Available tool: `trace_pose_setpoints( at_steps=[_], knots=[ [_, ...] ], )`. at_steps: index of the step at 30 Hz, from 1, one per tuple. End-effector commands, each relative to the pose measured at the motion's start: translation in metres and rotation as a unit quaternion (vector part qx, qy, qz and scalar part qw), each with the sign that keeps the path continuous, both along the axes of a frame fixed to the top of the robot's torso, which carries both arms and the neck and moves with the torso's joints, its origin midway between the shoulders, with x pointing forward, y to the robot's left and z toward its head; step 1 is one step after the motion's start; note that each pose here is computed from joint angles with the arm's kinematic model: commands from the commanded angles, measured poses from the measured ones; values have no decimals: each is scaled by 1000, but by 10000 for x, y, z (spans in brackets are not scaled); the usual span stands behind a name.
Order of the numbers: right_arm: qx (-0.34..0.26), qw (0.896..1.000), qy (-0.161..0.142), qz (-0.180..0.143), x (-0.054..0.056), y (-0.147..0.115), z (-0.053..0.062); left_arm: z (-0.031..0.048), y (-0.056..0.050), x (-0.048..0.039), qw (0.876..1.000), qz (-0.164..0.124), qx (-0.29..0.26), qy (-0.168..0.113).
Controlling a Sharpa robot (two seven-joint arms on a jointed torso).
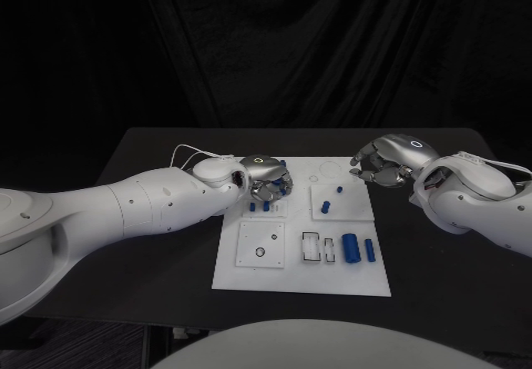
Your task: Assemble the parts on the task board
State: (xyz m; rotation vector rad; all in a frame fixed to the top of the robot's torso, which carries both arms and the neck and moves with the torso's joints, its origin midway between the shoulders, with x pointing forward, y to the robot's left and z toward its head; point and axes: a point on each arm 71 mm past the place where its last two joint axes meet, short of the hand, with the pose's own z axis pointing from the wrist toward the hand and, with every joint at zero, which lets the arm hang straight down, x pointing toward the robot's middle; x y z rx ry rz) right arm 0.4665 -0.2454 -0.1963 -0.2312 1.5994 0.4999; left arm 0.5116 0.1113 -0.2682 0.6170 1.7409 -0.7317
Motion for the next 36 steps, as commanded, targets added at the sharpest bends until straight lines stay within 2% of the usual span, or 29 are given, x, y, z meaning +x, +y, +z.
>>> trace_pose_setpoints(
  at_steps=[1,7,14,17,20,26,30,36],
  knots=[
    [0,1000,0,-4,-3,-3,-6,-8,-19,-18,1000,-7,-3,1],
    [0,1000,0,-4,-4,-3,-5,21,24,-21,1000,-5,-18,-17],
    [0,1000,0,-5,-5,-13,-5,104,85,-70,997,-7,-51,-54],
    [-1,1000,0,-5,-3,-17,-8,171,114,-96,996,-8,-64,-67],
    [-2,1000,2,-6,1,-18,-11,283,161,-108,994,-7,-71,-78],
    [-4,1000,3,-6,6,-18,-14,434,296,-132,994,-5,-71,-82],
    [-6,1000,5,-8,10,-32,-19,441,384,-139,995,-1,-61,-73],
    [-7,1000,6,-8,9,-39,-21,384,467,-148,997,5,-49,-58]
  ],
)
